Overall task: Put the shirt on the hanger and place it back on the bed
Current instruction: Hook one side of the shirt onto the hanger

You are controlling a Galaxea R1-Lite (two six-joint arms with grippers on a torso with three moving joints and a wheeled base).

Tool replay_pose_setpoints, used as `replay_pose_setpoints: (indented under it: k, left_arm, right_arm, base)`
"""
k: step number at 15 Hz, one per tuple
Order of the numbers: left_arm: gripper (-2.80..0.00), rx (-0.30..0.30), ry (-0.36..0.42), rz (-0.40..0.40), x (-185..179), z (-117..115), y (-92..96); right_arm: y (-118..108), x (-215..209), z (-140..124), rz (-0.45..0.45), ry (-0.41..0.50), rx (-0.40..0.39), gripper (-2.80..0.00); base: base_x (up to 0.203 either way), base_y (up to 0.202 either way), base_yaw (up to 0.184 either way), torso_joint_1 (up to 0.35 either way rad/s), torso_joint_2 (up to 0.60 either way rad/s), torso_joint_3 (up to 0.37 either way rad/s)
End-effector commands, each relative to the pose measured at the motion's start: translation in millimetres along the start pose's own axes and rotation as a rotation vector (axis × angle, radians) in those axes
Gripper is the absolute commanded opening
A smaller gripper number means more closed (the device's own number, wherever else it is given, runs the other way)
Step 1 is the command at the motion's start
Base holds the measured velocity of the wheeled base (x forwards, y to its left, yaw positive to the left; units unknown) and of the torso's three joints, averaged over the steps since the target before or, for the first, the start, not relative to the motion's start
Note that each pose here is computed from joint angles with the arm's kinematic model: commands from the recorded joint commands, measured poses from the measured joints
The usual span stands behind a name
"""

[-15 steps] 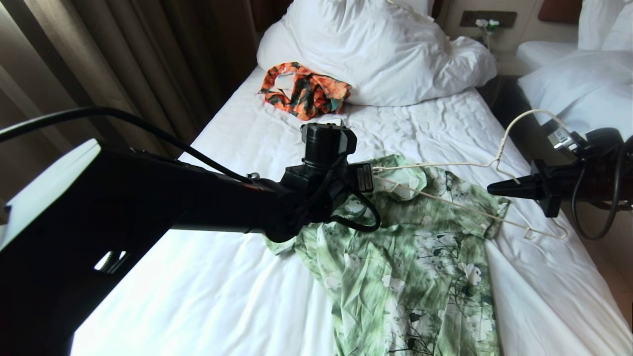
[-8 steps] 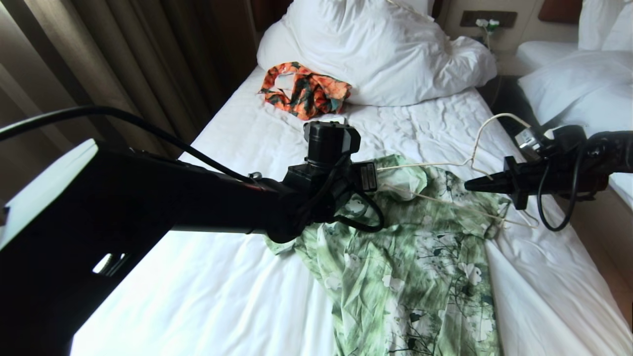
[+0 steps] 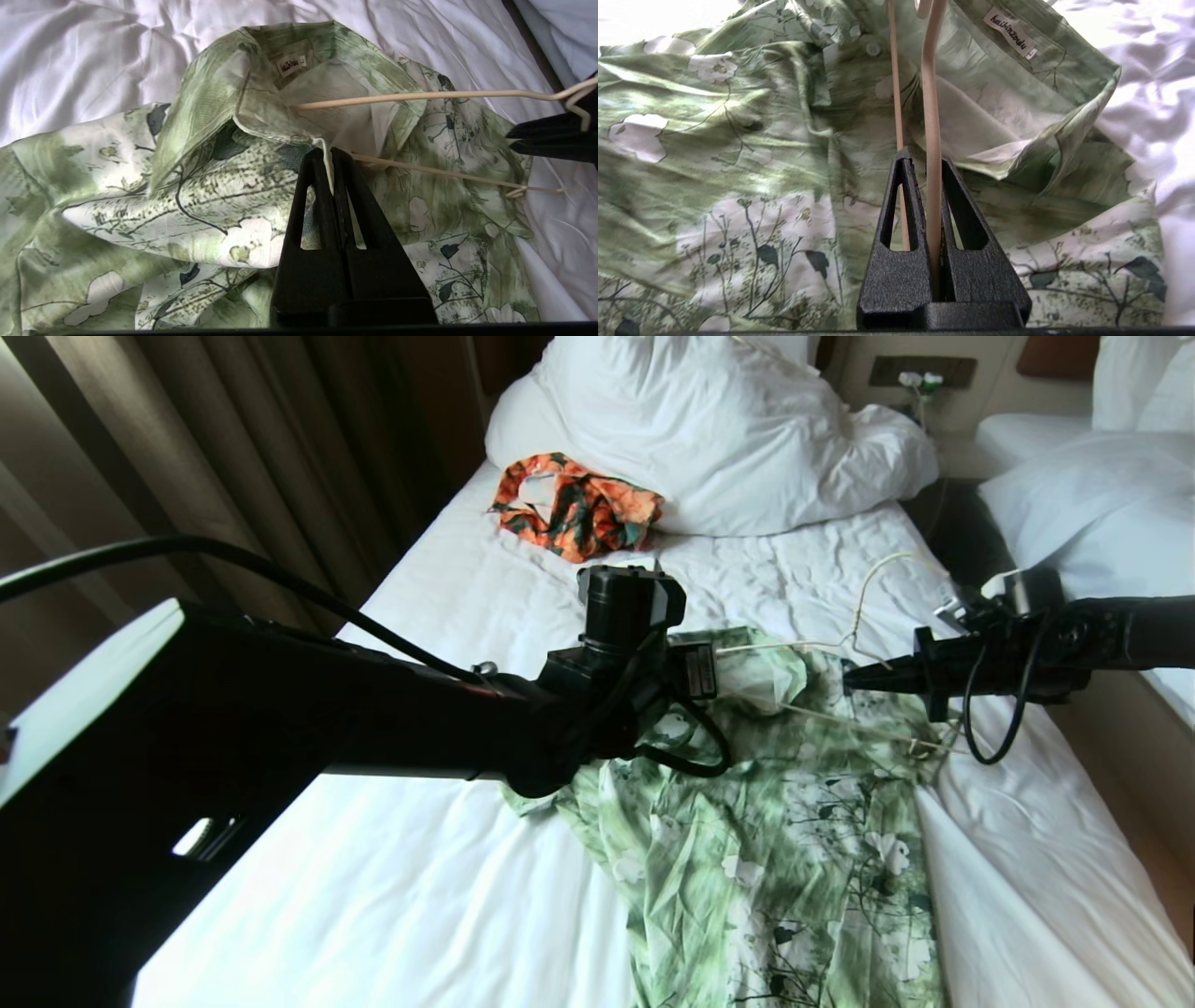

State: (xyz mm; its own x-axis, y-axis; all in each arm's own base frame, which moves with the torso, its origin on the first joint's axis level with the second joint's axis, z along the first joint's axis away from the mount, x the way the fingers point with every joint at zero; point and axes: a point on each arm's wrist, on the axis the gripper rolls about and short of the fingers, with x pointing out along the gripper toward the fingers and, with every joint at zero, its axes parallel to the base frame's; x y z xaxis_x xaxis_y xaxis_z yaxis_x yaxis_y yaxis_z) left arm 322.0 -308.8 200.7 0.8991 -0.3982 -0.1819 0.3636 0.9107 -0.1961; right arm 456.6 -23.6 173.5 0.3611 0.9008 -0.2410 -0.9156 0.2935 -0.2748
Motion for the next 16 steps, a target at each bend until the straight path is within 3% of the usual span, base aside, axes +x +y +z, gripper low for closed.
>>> replay_pose_setpoints:
  k: [1,4,6,9,13,16]
  left_arm:
    - [-2.8,-0.003,-0.007,-0.011,-1.0,1.2,-4.6]
    - [-2.8,-0.011,-0.056,-0.036,5.5,12.9,-17.4]
    - [-2.8,-0.004,-0.048,-0.057,1.8,12.6,-27.7]
    - [-2.8,0.005,-0.041,-0.14,-15.3,7.1,-61.2]
    - [-2.8,0.011,-0.036,-0.336,-61.8,17.9,-102.2]
    - [-2.8,0.031,0.013,-0.48,-102.8,21.9,-128.8]
  right_arm:
    - [0.6,5.6,2.9,0.01,-0.013,-0.01,-2.8]
    - [12.9,17.7,8.7,0.051,-0.018,0.005,-2.8]
    - [19.5,27.1,14.5,0.077,-0.025,0.002,-2.8]
    - [27.7,31.6,30.6,0.097,-0.037,-0.019,-2.8]
    - [58.2,26.1,75.4,0.13,-0.063,-0.067,-2.8]
    - [87.2,22.9,92.3,0.171,-0.073,-0.06,-2.8]
  base:
    - [0.0,0.0,0.0,0.0,0.0,0.0]
    - [0.0,0.0,0.0,0.0,0.0,0.0]
    - [0.0,0.0,0.0,0.0,0.0,0.0]
    - [0.0,0.0,0.0,0.0,0.0,0.0]
    - [0.0,0.0,0.0,0.0,0.0,0.0]
    - [0.0,0.0,0.0,0.0,0.0,0.0]
